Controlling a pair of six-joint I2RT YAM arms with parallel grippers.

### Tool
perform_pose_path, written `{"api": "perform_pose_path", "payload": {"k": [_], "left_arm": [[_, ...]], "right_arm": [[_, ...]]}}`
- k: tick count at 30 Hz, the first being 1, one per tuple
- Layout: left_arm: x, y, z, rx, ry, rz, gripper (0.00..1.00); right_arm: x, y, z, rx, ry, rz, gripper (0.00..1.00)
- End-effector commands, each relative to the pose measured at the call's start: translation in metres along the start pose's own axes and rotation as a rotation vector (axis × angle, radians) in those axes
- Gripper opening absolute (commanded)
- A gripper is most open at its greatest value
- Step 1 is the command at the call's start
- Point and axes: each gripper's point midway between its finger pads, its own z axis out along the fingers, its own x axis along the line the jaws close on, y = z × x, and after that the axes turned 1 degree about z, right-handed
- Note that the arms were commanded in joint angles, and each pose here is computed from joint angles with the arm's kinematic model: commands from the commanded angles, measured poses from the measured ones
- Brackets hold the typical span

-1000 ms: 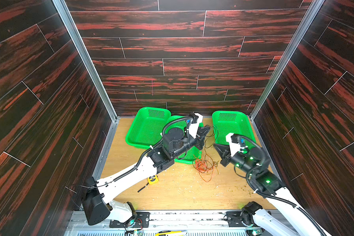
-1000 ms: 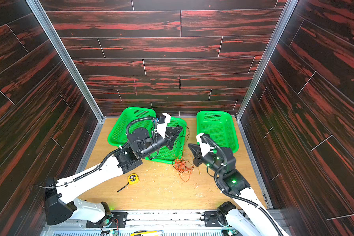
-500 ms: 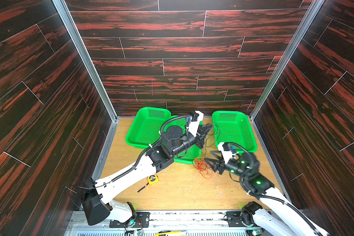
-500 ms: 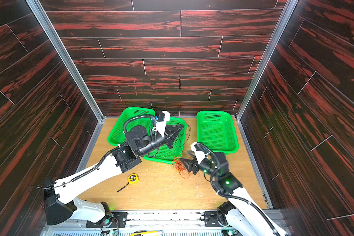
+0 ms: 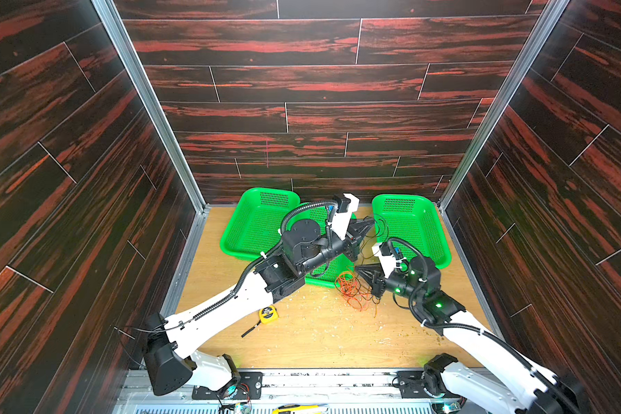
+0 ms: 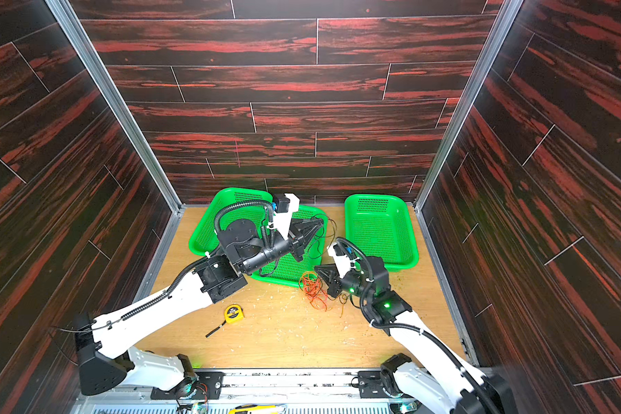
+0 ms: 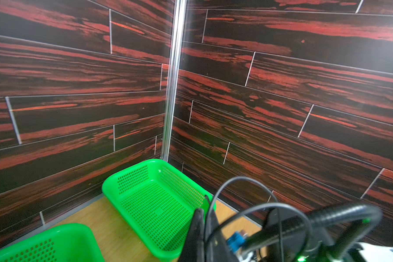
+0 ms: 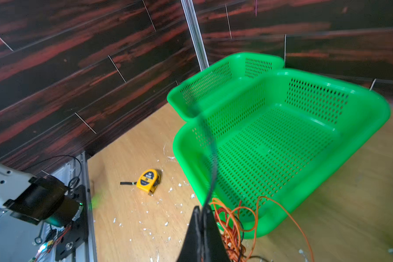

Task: Untangle and sort cables by color
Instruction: Untie the cable.

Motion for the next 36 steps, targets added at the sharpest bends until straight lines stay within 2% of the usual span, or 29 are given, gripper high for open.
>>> {"api": "perform_pose_path", "payload": {"k": [1,4,8,9,10,17,23,27,36], "left_arm": [[0.009,0.004,-0.019,-0.014,0.067,0.023,0.0],[0.018,-0.009,-0.027,-0.007,0.109,0.018,0.01],[0.015,-0.019,-0.033,0.014,0.074,0.041,0.48],[0.015,-0.022,-0.033,0.027,0.072,0.043,0.57],[0.016,-0.025,-0.033,0.039,0.073,0.047,0.59],[0.025,-0.052,-0.041,0.096,0.093,0.054,0.61],[0.025,-0.06,-0.047,0.105,0.086,0.061,0.62],[0.014,-0.058,-0.048,0.095,0.025,0.074,0.63],[-0.008,-0.063,-0.045,0.123,-0.107,0.126,0.67]], "right_arm": [[0.017,0.046,-0.021,-0.098,0.004,-0.071,0.0],[0.029,0.067,-0.034,-0.124,0.01,-0.105,0.0],[0.04,0.083,-0.044,-0.138,0.026,-0.121,0.0],[0.041,0.085,-0.045,-0.141,0.031,-0.121,0.0],[0.043,0.089,-0.047,-0.148,0.036,-0.121,0.0],[0.048,0.112,-0.06,-0.18,0.032,-0.127,0.0],[0.058,0.129,-0.069,-0.184,0.049,-0.158,0.0],[0.053,0.123,-0.064,-0.133,0.039,-0.147,0.0],[0.052,0.127,-0.061,-0.127,0.038,-0.131,0.0]]}}
